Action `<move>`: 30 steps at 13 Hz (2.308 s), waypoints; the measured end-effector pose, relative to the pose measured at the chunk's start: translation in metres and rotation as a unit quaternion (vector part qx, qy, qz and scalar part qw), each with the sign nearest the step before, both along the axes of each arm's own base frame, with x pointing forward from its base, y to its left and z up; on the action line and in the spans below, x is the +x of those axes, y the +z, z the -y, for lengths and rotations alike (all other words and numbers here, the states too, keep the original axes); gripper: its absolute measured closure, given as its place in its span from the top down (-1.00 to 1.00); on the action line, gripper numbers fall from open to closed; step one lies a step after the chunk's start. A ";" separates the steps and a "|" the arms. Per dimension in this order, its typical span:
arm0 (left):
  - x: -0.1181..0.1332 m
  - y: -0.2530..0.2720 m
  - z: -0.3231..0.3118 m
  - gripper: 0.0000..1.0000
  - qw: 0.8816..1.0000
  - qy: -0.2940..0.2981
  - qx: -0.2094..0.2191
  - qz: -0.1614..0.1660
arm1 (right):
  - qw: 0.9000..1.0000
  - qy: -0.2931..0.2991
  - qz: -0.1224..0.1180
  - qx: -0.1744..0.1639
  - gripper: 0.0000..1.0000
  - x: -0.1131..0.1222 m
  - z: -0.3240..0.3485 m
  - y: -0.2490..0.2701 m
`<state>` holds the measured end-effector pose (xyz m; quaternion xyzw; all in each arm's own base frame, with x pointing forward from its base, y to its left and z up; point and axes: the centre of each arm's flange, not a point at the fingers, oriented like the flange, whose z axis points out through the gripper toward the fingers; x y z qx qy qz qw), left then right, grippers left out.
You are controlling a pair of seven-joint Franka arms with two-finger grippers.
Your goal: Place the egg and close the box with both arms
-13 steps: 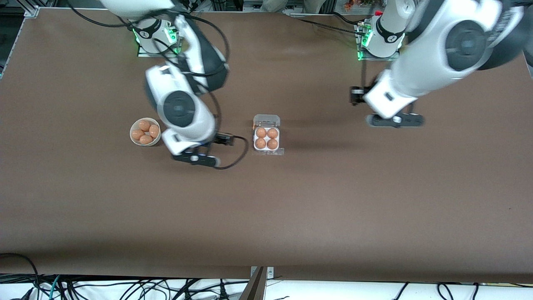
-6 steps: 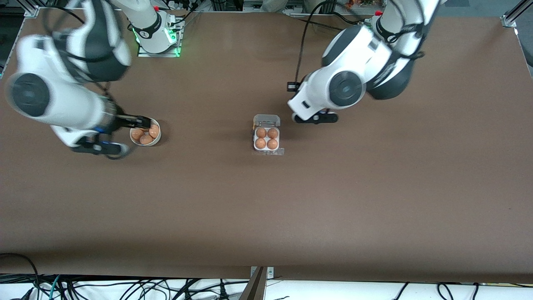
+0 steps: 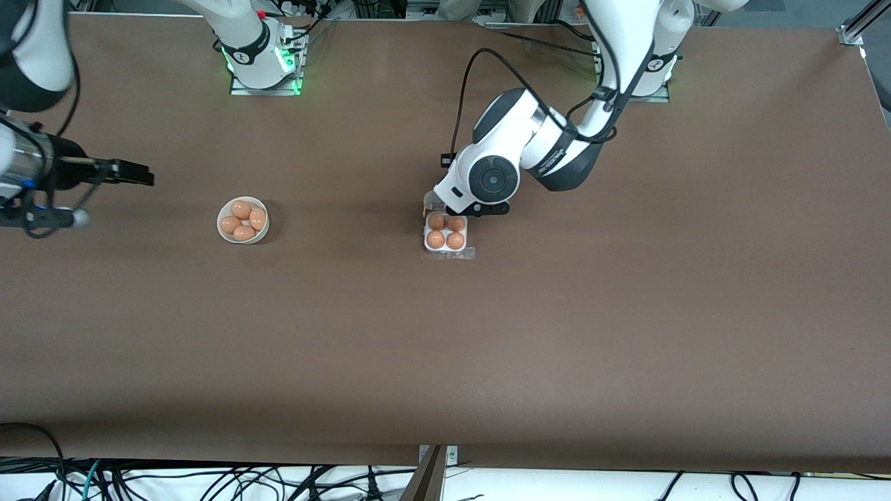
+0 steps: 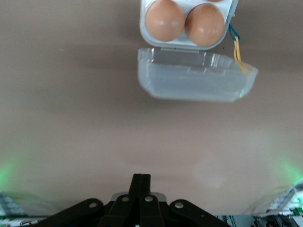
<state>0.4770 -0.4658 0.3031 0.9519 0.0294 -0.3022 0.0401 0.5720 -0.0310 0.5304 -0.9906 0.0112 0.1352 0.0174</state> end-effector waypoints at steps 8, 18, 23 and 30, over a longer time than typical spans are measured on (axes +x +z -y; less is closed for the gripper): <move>0.024 -0.040 0.023 -0.98 0.995 0.039 -0.030 0.084 | 1.000 0.018 -0.001 0.010 1.00 -0.005 -0.016 0.008; 0.158 0.137 -0.165 0.14 0.983 0.071 0.018 0.169 | 1.000 0.022 0.006 0.015 1.00 -0.008 -0.028 0.017; 0.191 0.189 -0.257 1.00 0.969 0.017 0.040 0.243 | 1.000 0.021 0.006 0.004 1.00 -0.008 -0.023 0.017; 0.207 0.216 -0.350 1.00 0.962 0.031 0.068 0.261 | 0.999 0.021 0.025 0.003 1.00 -0.005 -0.022 0.035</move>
